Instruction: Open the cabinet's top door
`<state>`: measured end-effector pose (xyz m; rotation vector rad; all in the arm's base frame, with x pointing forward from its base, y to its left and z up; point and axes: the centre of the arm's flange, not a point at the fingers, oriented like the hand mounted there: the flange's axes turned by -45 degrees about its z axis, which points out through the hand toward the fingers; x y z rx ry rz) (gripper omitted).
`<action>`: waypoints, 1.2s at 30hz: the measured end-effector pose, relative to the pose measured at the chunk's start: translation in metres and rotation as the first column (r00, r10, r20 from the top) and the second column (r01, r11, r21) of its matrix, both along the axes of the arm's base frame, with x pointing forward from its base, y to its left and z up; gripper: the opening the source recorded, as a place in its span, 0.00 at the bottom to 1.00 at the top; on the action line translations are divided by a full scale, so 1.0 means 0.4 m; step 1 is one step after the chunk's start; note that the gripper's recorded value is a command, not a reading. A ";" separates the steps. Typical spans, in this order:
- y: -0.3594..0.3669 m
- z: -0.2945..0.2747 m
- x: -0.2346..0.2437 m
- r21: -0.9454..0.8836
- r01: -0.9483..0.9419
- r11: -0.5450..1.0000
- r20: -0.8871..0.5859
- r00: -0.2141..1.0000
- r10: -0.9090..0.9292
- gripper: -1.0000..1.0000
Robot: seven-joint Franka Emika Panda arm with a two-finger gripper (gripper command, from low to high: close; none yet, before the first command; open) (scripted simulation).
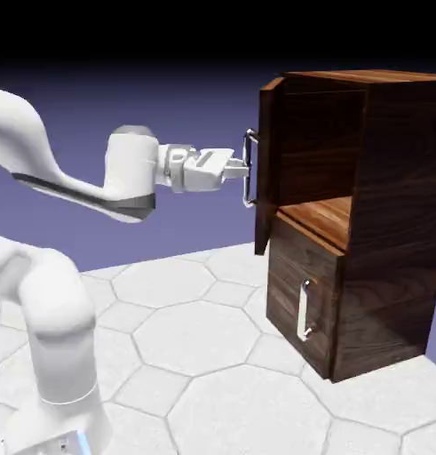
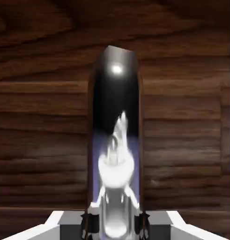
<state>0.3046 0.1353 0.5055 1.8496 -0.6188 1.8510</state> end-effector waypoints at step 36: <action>0.481 0.000 0.015 0.000 0.681 0.733 -0.001 0.733 -0.681 0.00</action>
